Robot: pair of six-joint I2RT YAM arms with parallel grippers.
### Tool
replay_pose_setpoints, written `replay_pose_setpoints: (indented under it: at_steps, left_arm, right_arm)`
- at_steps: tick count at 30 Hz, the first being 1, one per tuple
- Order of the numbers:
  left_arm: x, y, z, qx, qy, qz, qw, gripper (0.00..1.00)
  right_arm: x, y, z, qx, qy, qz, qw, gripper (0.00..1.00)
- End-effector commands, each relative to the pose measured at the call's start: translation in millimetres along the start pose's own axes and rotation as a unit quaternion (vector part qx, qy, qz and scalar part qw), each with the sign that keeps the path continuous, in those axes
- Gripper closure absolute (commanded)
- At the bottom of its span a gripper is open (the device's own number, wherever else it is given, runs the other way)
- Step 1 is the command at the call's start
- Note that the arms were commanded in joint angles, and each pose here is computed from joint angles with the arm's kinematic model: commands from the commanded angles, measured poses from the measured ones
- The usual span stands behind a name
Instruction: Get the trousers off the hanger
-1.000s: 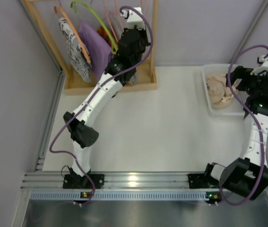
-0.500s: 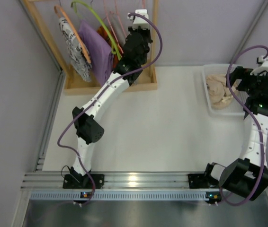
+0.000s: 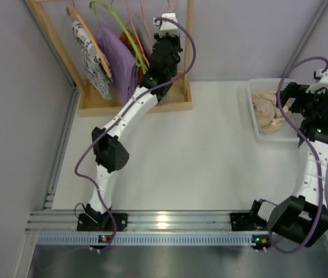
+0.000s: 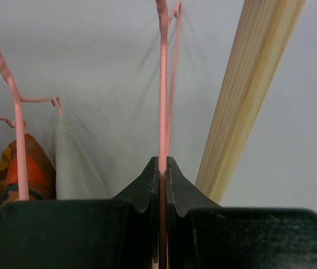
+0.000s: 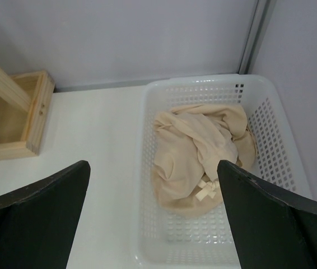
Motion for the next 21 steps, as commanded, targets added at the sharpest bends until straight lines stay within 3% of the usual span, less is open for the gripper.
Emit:
replay_pose_setpoints:
  at_steps: [1, 8, 10, 21]
  left_arm:
    - [-3.5, 22.5, -16.6, 0.015, -0.006, 0.005, 1.0, 1.0]
    - [-13.0, 33.8, -0.1, 0.023, 0.05, -0.007, 0.998, 1.0]
    - [11.4, 31.4, 13.3, 0.015, 0.044, 0.018, 0.999, 1.0]
    - [51.9, 20.6, 39.6, -0.022, 0.072, 0.036, 0.997, 1.0]
  right_arm:
    - [10.5, 1.3, 8.9, 0.0, -0.019, 0.017, 1.0, 0.01]
    - [7.9, 2.3, 9.6, 0.002, -0.015, 0.015, 1.0, 0.0]
    - [6.5, 1.0, 10.1, 0.0, -0.014, 0.03, 0.999, 0.01]
    - [6.3, 4.8, 10.8, 0.009, -0.016, 0.022, 1.0, 0.01]
Point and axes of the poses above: each gripper's point midway between its finger pads, its own z axis back along the fingers, its own y axis along the line the jaws close on, x = y × z, the point moved 3 cm from there along z, back along the fingers, and after that the axes turned 11 degrees about z, right-handed, at the moved point
